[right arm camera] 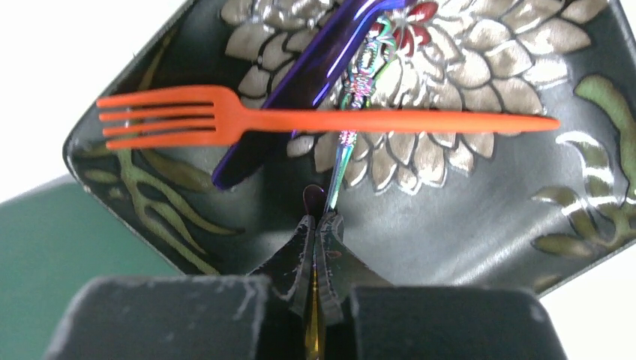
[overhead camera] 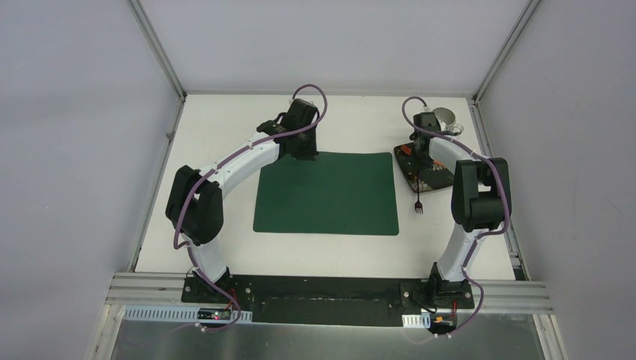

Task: Set the dinner table for one person
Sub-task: Pick up the spoon from the center of the board, then place the spoon on the napkin, then pick up the fork at the center of the board.

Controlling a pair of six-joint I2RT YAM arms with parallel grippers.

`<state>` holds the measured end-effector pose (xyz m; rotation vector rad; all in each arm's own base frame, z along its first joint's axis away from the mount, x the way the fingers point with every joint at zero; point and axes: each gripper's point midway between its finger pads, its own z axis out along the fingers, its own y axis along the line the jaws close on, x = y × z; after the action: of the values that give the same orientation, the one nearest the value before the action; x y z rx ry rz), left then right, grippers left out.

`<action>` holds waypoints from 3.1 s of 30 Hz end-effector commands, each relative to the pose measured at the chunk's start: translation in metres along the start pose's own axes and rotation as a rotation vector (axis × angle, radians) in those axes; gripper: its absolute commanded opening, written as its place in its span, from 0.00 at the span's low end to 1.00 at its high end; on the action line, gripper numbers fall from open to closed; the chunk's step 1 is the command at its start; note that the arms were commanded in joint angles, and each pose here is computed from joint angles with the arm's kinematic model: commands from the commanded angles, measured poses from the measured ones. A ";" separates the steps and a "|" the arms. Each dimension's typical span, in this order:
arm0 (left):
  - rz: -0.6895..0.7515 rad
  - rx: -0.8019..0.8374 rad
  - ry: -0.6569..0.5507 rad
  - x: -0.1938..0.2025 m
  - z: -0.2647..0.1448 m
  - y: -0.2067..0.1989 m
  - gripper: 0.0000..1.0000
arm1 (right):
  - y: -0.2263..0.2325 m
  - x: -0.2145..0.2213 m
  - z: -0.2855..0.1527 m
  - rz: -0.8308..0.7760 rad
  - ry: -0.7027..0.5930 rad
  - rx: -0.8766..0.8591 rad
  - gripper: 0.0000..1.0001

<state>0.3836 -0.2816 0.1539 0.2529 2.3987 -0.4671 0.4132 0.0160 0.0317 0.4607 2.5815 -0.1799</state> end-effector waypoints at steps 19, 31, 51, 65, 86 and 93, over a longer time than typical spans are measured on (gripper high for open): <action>0.006 0.027 -0.011 0.000 -0.014 -0.012 0.00 | 0.011 0.005 -0.065 -0.068 -0.038 -0.007 0.00; 0.007 0.027 -0.011 0.001 -0.016 -0.013 0.00 | 0.012 -0.002 -0.072 -0.067 -0.063 -0.014 0.00; 0.003 0.029 -0.007 0.006 -0.016 -0.016 0.00 | 0.069 0.074 -0.105 -0.231 -0.049 -0.112 0.00; 0.005 0.034 -0.009 0.010 -0.018 -0.019 0.00 | 0.075 0.124 -0.095 -0.293 -0.006 -0.101 0.00; 0.017 0.035 -0.008 0.011 -0.019 -0.019 0.00 | 0.050 0.018 -0.078 -0.187 -0.104 -0.010 0.29; 0.042 0.006 -0.011 0.013 -0.024 -0.011 0.00 | 0.034 -0.035 -0.046 -0.304 -0.127 0.134 0.29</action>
<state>0.3584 -0.2858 0.1417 0.2968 2.4415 -0.4596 0.3989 0.0570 0.0736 0.2224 2.5654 -0.3573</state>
